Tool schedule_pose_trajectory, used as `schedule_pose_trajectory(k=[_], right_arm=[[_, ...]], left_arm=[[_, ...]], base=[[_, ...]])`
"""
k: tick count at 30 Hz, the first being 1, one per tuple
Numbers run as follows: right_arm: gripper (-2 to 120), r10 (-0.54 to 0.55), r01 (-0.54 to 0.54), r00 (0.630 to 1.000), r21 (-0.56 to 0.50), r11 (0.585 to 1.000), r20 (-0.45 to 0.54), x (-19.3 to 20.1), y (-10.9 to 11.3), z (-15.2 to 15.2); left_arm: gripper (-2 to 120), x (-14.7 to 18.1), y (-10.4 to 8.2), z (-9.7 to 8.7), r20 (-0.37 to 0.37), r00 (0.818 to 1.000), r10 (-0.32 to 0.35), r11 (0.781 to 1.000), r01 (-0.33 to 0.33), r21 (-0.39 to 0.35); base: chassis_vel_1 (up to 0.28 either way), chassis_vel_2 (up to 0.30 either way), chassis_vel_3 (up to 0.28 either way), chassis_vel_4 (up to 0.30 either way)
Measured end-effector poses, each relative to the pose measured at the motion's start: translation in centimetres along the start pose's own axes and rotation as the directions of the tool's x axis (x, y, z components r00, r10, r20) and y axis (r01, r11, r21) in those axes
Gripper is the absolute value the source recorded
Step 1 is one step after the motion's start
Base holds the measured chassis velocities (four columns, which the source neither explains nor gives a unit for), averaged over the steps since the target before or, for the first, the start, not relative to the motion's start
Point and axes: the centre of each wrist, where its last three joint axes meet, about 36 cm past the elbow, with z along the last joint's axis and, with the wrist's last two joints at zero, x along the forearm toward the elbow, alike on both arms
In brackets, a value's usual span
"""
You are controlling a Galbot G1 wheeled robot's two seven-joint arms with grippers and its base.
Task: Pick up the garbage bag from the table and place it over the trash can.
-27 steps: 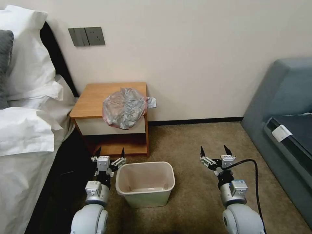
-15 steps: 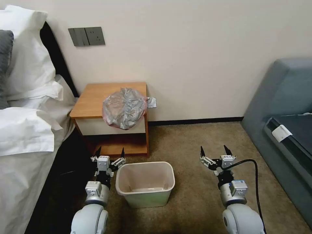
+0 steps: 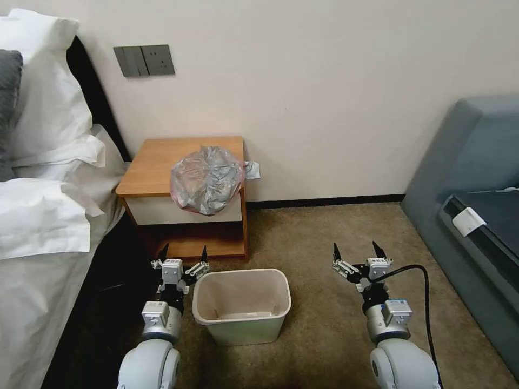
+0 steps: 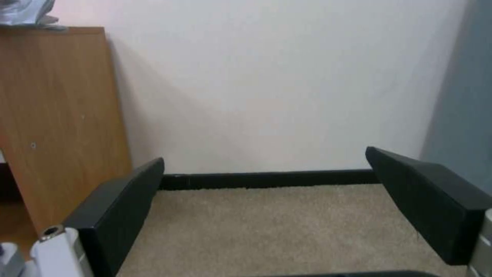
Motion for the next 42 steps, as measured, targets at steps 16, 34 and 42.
schedule_pose_trajectory(k=[16, 34, 42], right_arm=[[100, 0.000, 0.000, 1.000, 0.000, 1.000, 0.000, 0.0, 0.0, 0.0], [100, 0.030, -0.029, 0.998, -0.023, 0.999, 0.052, 3.0, -0.9, -4.3], [100, 0.056, -0.053, 0.993, -0.035, 0.998, 0.103, 6.2, -1.6, -9.0]], left_arm=[[100, 0.0, 0.0, 0.0, 0.000, 1.000, 0.000, 1.000, 0.000, 0.000], [100, 2.0, 1.0, -3.7, 0.023, 1.000, -0.021, 0.999, 0.020, 0.025], [100, 4.4, 1.7, -8.0, 0.046, 0.998, -0.031, 0.998, 0.029, 0.053]], base=[[0.000, 0.000, 0.000, 0.000], [0.000, 0.000, 0.000, 0.000], [0.000, 0.000, 0.000, 0.000]])
